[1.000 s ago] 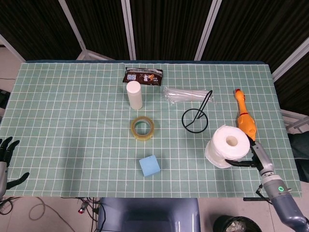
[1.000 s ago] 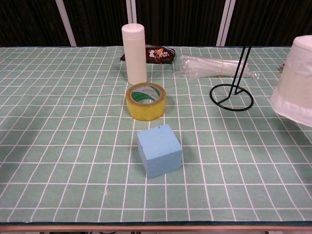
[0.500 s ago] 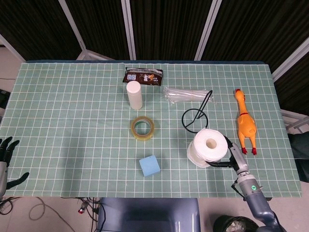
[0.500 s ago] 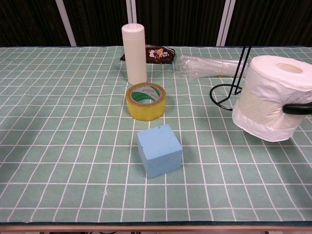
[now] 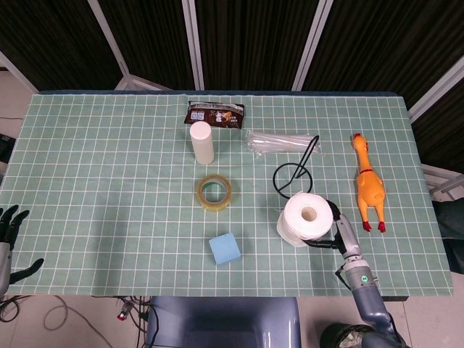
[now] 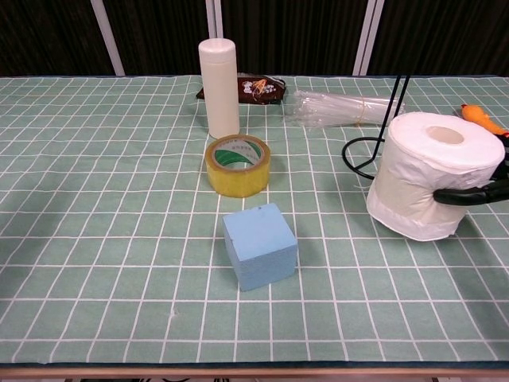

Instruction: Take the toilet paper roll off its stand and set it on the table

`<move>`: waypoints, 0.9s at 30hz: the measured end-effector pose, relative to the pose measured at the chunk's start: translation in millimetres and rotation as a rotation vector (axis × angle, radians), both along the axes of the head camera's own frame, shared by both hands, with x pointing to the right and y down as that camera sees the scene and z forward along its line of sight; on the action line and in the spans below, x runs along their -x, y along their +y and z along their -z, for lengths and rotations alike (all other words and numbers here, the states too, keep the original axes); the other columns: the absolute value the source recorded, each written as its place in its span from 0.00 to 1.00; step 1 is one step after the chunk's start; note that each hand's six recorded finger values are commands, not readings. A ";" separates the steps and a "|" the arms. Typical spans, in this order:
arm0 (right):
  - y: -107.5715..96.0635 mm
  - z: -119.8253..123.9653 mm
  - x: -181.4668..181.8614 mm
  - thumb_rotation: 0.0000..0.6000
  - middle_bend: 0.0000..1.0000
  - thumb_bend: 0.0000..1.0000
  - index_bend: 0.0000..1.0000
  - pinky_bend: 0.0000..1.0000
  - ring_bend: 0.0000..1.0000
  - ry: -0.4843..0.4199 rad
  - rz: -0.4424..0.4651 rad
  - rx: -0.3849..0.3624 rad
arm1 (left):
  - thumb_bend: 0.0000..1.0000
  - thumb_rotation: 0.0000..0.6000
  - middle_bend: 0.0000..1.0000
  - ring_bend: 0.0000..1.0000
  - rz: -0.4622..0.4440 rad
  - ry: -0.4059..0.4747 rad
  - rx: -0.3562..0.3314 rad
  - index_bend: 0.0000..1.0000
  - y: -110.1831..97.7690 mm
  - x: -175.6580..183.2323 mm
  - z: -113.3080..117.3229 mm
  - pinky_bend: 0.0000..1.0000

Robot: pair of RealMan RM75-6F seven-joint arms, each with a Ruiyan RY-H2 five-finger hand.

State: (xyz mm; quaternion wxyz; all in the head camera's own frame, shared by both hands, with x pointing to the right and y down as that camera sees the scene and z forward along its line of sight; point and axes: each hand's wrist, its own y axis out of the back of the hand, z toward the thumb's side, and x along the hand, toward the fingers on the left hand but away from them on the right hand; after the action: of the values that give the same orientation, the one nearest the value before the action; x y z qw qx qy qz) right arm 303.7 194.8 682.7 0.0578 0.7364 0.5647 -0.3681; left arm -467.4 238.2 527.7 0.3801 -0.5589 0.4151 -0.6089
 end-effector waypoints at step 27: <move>2.1 2.7 -11.0 1.00 0.00 0.00 0.00 0.00 0.00 0.025 0.135 0.090 | 0.07 1.00 0.04 0.00 -0.008 0.001 0.011 0.15 1.4 -2.2 -1.3 0.00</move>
State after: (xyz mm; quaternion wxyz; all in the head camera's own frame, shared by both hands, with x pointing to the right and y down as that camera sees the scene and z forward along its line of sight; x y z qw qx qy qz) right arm 314.8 196.9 680.0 0.0588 0.7648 0.4973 -0.4054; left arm -465.2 239.6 529.0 0.3793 -0.5631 0.4095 -0.6093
